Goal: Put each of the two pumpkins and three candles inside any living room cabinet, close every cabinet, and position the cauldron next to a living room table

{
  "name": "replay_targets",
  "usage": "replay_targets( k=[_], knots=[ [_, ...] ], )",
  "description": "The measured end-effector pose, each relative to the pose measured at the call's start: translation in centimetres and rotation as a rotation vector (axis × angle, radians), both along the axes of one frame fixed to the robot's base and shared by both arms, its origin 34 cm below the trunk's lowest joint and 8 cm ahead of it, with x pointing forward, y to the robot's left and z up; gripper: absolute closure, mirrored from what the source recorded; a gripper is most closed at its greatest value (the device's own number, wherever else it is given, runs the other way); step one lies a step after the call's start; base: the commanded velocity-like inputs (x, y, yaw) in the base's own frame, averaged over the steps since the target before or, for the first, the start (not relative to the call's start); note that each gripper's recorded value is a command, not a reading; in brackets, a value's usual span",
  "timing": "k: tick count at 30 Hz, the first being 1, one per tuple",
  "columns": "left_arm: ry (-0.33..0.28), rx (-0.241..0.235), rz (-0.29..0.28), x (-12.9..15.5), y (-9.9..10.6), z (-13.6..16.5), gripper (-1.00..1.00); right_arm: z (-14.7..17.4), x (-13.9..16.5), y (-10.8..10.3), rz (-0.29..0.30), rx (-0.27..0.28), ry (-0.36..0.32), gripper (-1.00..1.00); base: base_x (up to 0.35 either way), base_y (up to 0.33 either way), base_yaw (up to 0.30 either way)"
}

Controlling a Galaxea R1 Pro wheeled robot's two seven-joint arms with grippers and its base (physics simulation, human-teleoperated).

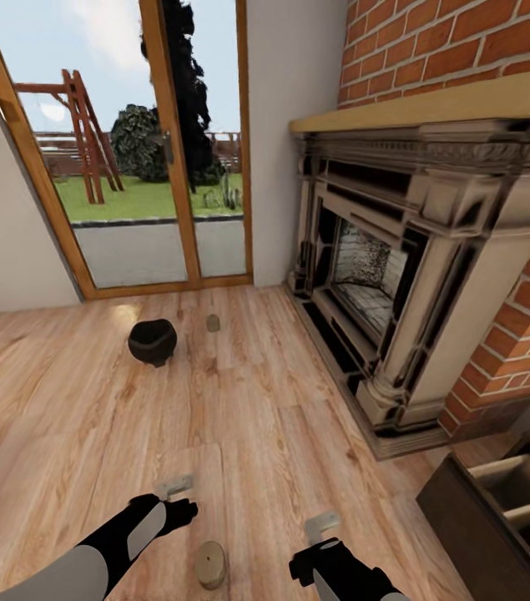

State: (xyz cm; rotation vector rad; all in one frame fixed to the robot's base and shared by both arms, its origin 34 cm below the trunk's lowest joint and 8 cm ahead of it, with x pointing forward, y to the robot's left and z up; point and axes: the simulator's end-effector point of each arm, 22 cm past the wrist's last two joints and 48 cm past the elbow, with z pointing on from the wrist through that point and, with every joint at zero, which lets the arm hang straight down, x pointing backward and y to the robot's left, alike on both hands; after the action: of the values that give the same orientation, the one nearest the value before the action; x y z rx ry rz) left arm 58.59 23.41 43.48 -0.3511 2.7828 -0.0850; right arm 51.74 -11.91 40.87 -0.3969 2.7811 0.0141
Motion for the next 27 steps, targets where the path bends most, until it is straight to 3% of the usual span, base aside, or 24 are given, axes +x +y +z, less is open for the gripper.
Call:
replay_targets(
  k=[8,19,27],
  knots=[
    [-0.079,-0.026,-0.017,2.8,-1.4,0.7,-1.0,-1.6,-0.2,-0.1,0.0,-0.001,-0.001,-1.0,0.0,0.0,0.028],
    [-0.075,-0.048,-0.028,2.2,-3.3,-1.6,-1.0,-3.8,-0.5,-0.1,0.001,-0.002,-0.002,-1.0,0.0,0.0,0.0],
    [-0.025,-0.037,-0.018,0.0,-2.7,-4.7,-1.0,-5.4,-0.6,-0.1,-0.002,0.0,-0.006,-1.0,0.0,0.0,-0.121]
  ],
)
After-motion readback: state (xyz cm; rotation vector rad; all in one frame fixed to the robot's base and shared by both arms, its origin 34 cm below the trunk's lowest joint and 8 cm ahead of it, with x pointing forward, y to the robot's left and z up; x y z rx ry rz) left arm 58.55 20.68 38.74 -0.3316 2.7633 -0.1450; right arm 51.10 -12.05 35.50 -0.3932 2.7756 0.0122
